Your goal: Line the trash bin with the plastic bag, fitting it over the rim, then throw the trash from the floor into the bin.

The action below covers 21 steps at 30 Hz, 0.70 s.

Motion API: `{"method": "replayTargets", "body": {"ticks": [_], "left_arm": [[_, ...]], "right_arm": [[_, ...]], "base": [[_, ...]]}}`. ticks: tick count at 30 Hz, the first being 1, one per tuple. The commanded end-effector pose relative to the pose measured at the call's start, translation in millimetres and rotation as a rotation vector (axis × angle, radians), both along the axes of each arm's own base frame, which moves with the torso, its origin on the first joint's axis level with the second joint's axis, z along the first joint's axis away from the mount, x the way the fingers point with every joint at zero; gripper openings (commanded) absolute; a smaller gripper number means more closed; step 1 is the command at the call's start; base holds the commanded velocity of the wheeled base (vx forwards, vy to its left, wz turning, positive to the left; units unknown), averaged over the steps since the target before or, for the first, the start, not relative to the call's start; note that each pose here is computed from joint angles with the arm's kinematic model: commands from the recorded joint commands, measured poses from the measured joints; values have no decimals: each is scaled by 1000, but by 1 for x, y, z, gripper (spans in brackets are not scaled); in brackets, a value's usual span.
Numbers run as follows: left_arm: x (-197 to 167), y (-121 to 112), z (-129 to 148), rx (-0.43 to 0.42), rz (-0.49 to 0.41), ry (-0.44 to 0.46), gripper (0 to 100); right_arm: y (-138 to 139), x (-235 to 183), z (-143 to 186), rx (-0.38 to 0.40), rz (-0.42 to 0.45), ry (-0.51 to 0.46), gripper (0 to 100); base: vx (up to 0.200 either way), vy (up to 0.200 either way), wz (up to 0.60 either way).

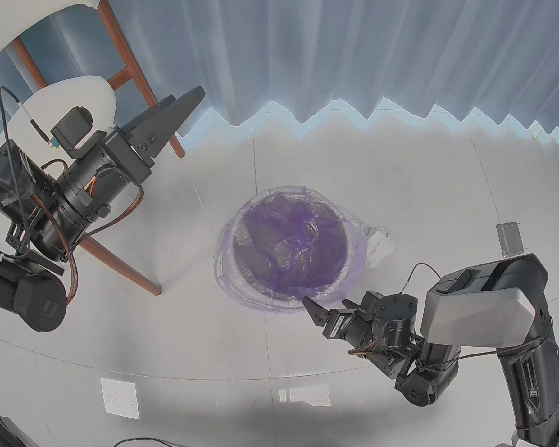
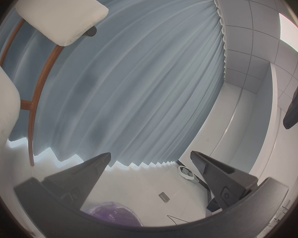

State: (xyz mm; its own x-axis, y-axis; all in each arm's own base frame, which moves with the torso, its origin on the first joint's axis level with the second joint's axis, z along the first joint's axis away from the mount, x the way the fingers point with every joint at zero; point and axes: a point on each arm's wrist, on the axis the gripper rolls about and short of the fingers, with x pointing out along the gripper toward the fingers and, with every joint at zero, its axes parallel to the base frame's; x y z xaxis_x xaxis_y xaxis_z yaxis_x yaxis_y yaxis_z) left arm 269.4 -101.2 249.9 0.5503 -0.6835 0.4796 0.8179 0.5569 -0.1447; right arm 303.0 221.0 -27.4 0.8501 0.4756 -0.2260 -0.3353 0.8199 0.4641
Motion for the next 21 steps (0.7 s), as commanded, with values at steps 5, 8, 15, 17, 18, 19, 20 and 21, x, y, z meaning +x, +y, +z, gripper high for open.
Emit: {"method": "replayTargets", "body": {"ticks": [5,8,15,17,18,19,20,21], "left_arm": [[0,-1,-1,1,-1,1,100],[1,-1,-2,14,9,-10,100],[2,-1,-5,50,38,-37,100],[2,-1,-4,49,38,-40,100],[1,-1,-4,49,38,-41,100],[2,-1,-4,49,38,-40,100],[1,-1,-4,49,38,-41,100],[1,-1,-4,48,39,-41,100]], "right_arm": [[-3,-7,15,18,11,-21,100],[-4,-8,14,15,9,-15,100],[-4,-7,8,9,7,-5,100],[-4,-6,5,5,6,0,100],[-4,-5,4,5,4,0,100],[-3,-4,2,4,4,1,100],[-3,-3,2,4,3,-2,100],[-2,-2,0,5,3,-2,100]], "base": [[0,0,0],[0,0,0],[0,0,0],[0,0,0],[0,0,0],[0,0,0],[0,0,0],[0,0,0]]}}
